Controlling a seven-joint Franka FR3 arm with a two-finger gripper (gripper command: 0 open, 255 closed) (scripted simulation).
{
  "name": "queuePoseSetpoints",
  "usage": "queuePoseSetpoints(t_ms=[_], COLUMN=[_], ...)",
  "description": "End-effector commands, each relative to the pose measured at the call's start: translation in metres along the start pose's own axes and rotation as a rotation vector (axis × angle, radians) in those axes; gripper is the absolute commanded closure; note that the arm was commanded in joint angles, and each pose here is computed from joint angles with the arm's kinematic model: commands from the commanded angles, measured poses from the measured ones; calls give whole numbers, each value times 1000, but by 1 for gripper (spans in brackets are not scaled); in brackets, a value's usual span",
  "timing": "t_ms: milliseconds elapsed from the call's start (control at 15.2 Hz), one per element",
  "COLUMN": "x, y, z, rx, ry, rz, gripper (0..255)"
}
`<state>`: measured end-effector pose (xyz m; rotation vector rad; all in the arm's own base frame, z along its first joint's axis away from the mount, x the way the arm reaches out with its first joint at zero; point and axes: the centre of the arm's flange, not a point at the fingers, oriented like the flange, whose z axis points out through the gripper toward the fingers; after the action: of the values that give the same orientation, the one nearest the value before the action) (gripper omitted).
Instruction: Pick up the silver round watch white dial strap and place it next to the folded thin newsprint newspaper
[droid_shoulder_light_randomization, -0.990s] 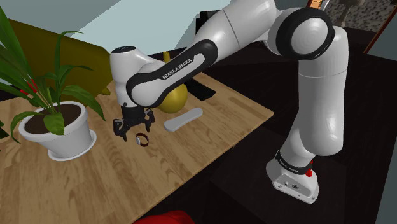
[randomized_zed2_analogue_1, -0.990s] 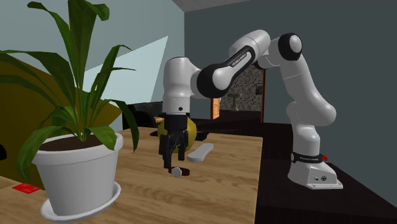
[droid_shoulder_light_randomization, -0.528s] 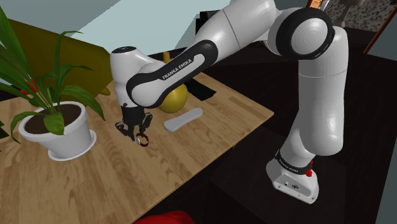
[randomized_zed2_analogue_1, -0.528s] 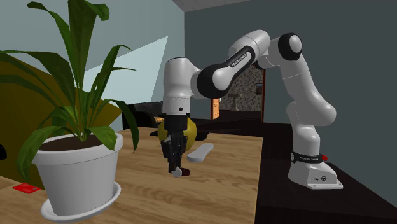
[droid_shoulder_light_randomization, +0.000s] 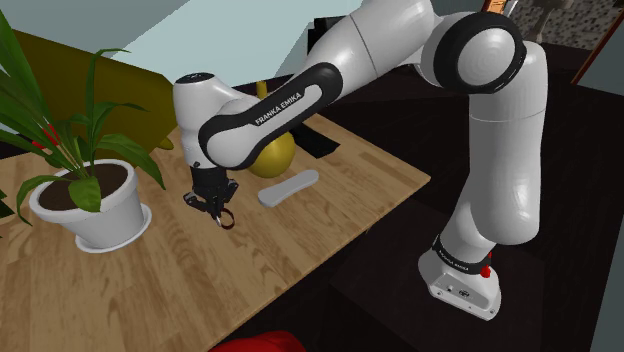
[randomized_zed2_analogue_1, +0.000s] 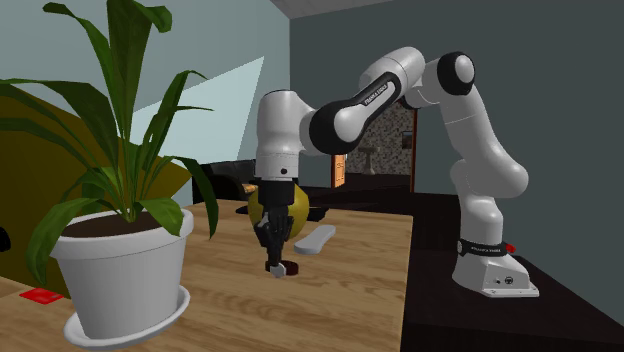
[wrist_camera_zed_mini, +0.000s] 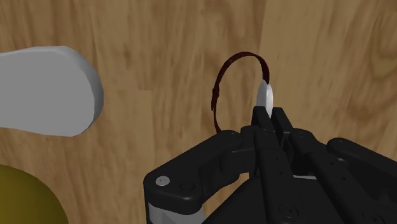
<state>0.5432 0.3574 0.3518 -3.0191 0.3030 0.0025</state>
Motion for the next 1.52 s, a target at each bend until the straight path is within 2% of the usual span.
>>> queuePoseSetpoints(t_ms=[0,1320,1452], x=[0,-2,2], y=[-1,-11,14], z=[-5,-105,-108], rx=[0,0,0], ry=[-1,-1,-1], rz=[0,0,0], gripper=[255,255,255])
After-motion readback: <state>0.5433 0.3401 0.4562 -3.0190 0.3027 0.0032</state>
